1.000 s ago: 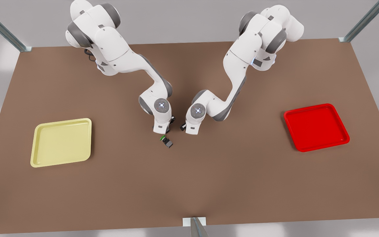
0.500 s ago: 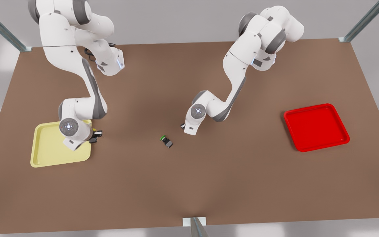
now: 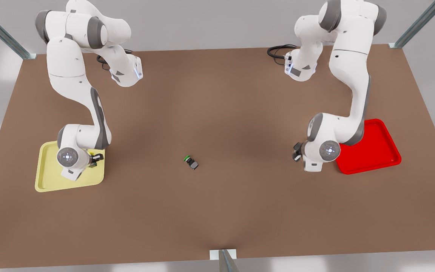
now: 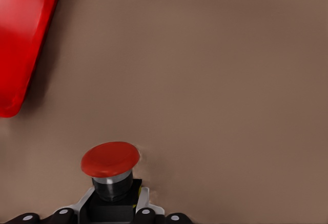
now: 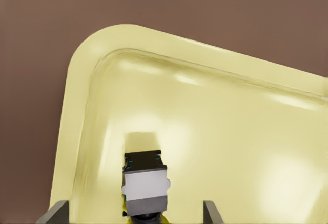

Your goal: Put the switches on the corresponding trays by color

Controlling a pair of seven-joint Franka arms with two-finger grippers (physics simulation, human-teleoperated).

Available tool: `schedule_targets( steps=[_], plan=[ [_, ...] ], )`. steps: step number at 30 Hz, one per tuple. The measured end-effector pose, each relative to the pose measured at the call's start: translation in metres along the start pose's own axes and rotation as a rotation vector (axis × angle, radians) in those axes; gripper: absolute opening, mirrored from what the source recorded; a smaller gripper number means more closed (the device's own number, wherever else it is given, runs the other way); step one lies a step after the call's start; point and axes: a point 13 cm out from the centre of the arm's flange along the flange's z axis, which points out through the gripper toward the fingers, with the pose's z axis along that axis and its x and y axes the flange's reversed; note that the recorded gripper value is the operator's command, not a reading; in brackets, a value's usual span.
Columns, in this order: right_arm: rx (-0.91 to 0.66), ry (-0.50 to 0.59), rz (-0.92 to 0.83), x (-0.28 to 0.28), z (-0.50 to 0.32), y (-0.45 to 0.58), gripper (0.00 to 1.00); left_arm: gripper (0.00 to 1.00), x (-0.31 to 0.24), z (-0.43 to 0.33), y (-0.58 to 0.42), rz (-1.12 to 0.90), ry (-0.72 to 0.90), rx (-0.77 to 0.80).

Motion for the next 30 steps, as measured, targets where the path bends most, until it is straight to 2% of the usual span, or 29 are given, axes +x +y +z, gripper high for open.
schedule_targets(
  steps=[4, 6, 7, 10, 11, 12, 17, 19, 21, 23, 26, 30],
  plan=[
    [0.014, -0.292, -0.083, -0.102, -0.211, 0.02, 1.0, 0.48, -0.033, 0.033, 0.095, 0.042, 0.068, -0.161],
    [-0.02, -0.357, -0.15, -0.12, -0.297, 0.071, 1.0, 0.48, -0.054, 0.04, 0.132, 0.062, 0.085, -0.202],
    [-0.042, -0.354, -0.159, -0.11, -0.327, 0.083, 1.0, 0.48, -0.065, 0.044, 0.148, 0.069, 0.092, -0.214],
    [-0.103, -0.315, -0.103, -0.027, -0.392, 0.065, 1.0, 0.48, -0.093, 0.053, 0.183, 0.1, 0.104, -0.223],
    [-0.117, -0.293, -0.089, -0.002, -0.402, 0.062, 1.0, 0.7, -0.098, 0.055, 0.189, 0.118, 0.102, -0.224],
    [-0.131, -0.263, -0.076, 0.017, -0.403, 0.063, 1.0, 1.0, -0.102, 0.056, 0.192, 0.138, 0.101, -0.224],
    [-0.168, -0.129, -0.03, 0.053, -0.39, 0.075, 1.0, 1.0, -0.113, 0.046, 0.198, 0.233, 0.085, -0.217],
    [-0.173, -0.098, -0.014, 0.06, -0.387, 0.078, 1.0, 1.0, -0.129, -0.005, 0.192, 0.259, 0.031, -0.189],
    [-0.174, -0.075, 0.004, 0.065, -0.385, 0.078, 1.0, 1.0, -0.131, -0.161, 0.137, 0.315, -0.159, -0.072],
    [-0.175, -0.058, 0.021, 0.068, -0.383, 0.078, 1.0, 1.0, -0.061, -0.279, 0.073, 0.45, -0.304, 0.019],
    [-0.177, -0.04, 0.042, 0.072, -0.382, 0.078, 1.0, 1.0, 0.016, -0.335, 0.074, 0.549, -0.345, 0.107],
    [-0.177, -0.028, 0.064, 0.074, -0.381, 0.079, 1.0, 1.0, 0.031, -0.354, 0.092, 0.569, -0.323, 0.197]
  ],
)
